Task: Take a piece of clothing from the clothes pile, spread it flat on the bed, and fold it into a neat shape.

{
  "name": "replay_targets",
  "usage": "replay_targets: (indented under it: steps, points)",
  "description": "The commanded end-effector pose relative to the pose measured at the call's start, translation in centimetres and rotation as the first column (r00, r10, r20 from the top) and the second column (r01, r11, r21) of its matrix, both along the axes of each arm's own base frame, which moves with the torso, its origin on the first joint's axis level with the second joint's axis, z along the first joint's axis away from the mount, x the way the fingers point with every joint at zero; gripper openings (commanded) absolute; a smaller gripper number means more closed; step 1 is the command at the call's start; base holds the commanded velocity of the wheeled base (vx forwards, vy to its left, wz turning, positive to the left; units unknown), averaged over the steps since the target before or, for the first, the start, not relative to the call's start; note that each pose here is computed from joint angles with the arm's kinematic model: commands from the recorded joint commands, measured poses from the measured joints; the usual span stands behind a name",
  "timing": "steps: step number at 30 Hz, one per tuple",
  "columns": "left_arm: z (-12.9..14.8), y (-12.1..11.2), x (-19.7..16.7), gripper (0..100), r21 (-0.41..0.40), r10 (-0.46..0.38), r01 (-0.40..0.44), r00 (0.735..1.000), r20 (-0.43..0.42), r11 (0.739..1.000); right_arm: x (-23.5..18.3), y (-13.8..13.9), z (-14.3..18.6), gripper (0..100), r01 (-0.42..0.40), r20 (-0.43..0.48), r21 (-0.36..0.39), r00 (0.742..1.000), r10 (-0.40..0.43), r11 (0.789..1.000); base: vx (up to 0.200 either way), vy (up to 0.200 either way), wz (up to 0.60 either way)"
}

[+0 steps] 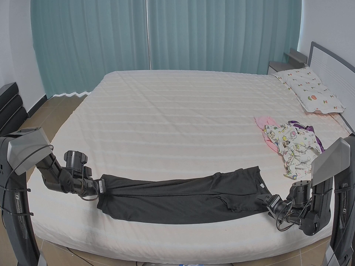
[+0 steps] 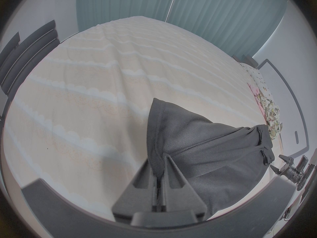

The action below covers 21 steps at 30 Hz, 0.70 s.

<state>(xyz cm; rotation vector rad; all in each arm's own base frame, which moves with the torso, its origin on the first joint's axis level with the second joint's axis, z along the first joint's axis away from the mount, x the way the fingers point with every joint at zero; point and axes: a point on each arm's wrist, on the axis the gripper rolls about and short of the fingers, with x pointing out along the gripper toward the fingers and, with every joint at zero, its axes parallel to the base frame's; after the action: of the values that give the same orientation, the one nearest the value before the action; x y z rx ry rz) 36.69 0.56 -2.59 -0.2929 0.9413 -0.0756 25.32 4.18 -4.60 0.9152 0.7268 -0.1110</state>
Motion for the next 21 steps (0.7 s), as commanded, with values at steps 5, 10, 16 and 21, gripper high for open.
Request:
replay_targets:
  steps: [5,10,16,21]
  points:
    - [0.1,0.0,0.1,0,0.000,0.002,-0.002,1.000,0.005,1.000,0.1,0.0,0.1,100,-0.001,0.015,0.002,1.000,0.001,1.000,-0.040,0.000,0.00]
    - [0.1,0.1,0.3,0,0.000,0.002,-0.002,1.000,0.011,1.000,0.1,0.0,0.1,100,-0.004,0.017,-0.001,1.000,0.004,1.000,0.000,0.000,0.00]
    - [0.5,0.2,0.4,0,0.002,0.007,-0.007,1.000,0.023,1.000,0.1,0.0,0.1,100,-0.004,0.017,-0.001,1.000,0.004,1.000,0.000,0.000,0.00]
    - [1.3,0.6,0.7,0,0.002,0.016,-0.016,0.999,0.049,1.000,0.1,0.0,0.1,100,-0.004,0.016,-0.001,1.000,0.004,1.000,0.000,0.000,0.00]
